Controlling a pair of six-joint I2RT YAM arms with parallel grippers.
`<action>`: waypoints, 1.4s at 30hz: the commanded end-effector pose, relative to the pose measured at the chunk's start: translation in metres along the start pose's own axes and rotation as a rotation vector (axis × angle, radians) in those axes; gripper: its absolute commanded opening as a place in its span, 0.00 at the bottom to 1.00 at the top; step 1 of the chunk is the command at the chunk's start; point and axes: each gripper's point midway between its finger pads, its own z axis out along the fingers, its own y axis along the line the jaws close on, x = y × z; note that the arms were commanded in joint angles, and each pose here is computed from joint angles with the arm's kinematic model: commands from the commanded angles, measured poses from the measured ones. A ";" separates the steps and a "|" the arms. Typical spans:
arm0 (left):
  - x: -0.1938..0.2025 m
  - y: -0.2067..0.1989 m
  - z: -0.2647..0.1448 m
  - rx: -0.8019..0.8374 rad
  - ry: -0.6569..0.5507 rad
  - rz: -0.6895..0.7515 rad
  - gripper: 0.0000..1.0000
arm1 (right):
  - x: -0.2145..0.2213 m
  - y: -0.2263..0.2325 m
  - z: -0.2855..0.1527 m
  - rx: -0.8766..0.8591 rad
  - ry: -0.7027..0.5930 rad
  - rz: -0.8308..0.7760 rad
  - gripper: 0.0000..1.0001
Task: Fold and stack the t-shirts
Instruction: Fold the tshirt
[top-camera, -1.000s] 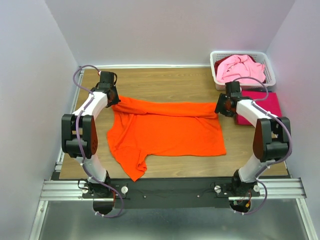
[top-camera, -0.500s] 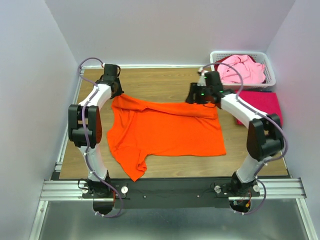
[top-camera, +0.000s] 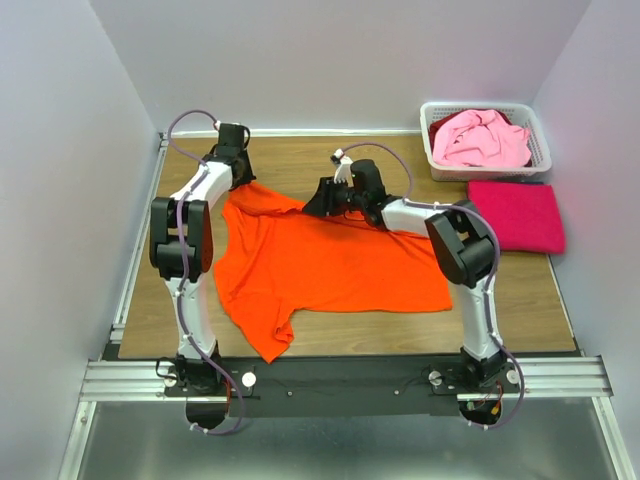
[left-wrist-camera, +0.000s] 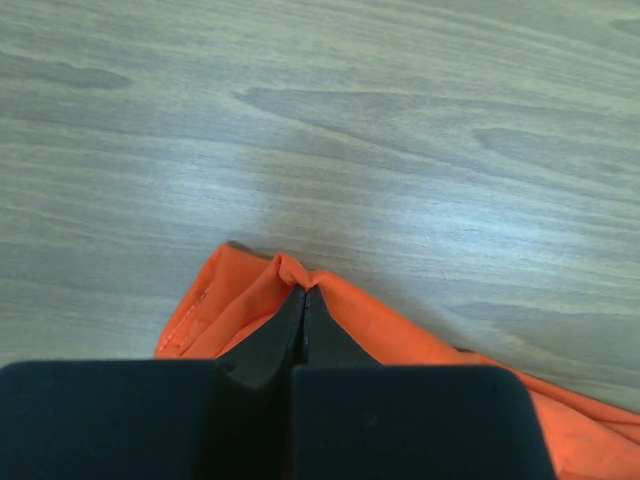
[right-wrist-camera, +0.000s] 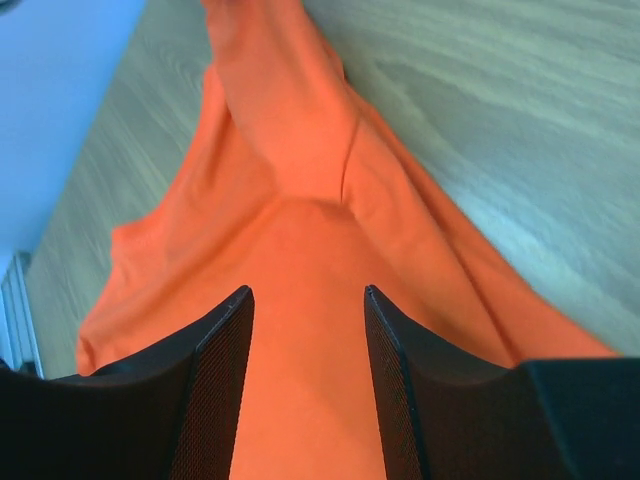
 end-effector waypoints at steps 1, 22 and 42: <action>-0.006 -0.010 0.010 0.028 -0.021 -0.008 0.02 | -0.009 0.023 0.022 -0.131 -0.104 0.012 0.55; -0.052 -0.001 -0.086 0.032 -0.251 -0.067 0.53 | 0.015 0.012 0.094 -0.058 -0.153 -0.033 0.51; -0.004 0.015 -0.127 0.063 -0.264 -0.052 0.52 | 0.026 0.009 0.113 -0.058 -0.134 -0.051 0.39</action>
